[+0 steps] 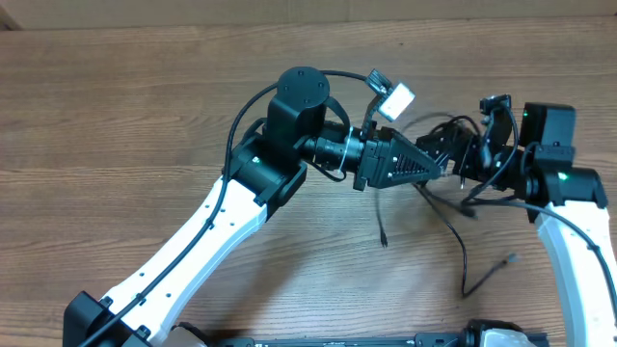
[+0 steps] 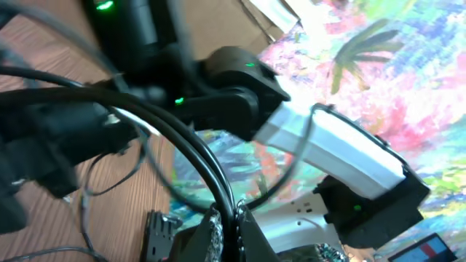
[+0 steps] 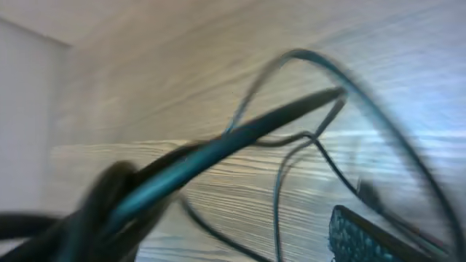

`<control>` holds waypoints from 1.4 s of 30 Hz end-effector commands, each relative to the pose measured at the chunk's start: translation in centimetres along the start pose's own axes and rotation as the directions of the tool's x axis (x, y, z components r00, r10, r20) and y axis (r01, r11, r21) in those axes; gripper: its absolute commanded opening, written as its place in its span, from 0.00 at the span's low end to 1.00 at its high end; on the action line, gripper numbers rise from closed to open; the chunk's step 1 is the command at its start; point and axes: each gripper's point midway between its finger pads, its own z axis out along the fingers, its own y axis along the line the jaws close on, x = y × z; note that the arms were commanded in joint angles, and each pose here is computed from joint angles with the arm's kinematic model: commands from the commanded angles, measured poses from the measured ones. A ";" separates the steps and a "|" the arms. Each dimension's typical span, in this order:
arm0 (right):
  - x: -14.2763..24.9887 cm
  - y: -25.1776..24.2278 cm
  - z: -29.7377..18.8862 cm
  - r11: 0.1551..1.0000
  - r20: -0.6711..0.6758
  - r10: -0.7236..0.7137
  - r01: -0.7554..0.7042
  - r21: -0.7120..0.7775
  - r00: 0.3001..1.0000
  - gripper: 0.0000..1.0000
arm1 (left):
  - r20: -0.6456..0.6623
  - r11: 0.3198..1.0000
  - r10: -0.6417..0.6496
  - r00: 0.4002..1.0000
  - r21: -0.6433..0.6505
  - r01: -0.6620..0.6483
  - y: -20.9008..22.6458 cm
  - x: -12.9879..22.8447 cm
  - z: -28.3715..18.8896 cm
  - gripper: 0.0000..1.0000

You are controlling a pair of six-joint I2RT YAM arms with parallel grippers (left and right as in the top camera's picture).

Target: Untangle cables

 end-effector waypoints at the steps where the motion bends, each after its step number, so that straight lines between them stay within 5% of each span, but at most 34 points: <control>1: 0.3 -3.2 0.9 0.990 -0.023 0.035 -0.031 0.137 0.999 0.88 | 0.032 0.992 0.119 0.992 0.038 -0.121 -3.6 -1.5 -2.2 0.04; 21: 0.7 -3.3 1.2 0.990 -0.047 0.044 -0.038 0.134 0.998 0.90 | 0.227 0.954 0.217 0.949 -0.255 -0.157 -1.2 -5.7 -15.8 0.04; 25: 0.8 -2.6 1.3 0.995 -0.055 0.043 -0.037 0.094 0.998 0.93 | 0.279 0.920 0.174 0.945 -0.389 -0.054 2.3 -5.4 -17.9 0.04; 29: 0.9 -1.6 1.3 0.999 -0.064 0.017 -0.015 0.034 0.998 0.94 | 0.372 0.762 0.049 0.927 -0.614 0.206 8.2 -3.2 -21.8 0.04; 37: 1.3 -3.0 1.2 0.993 -0.073 0.035 -0.026 0.116 0.997 0.94 | 0.452 0.762 0.099 0.887 -0.607 0.224 7.0 -4.2 -26.8 0.04; 38: 1.3 -2.6 1.2 0.995 -0.075 0.033 -0.026 0.094 0.997 0.94 | 0.456 0.760 0.087 0.885 -0.605 0.237 7.0 -4.0 -26.9 0.13; 40: 1.4 -1.8 1.3 0.999 -0.083 0.031 -0.028 0.043 0.996 0.94 | 0.445 0.754 0.077 0.892 -0.612 0.241 7.3 -3.5 -26.8 0.56; 42: 1.6 -0.7 1.3 0.999 -0.097 0.031 -0.033 -0.017 0.995 0.94 | 0.442 0.724 0.061 0.895 -0.637 0.264 8.0 -2.7 -27.1 0.75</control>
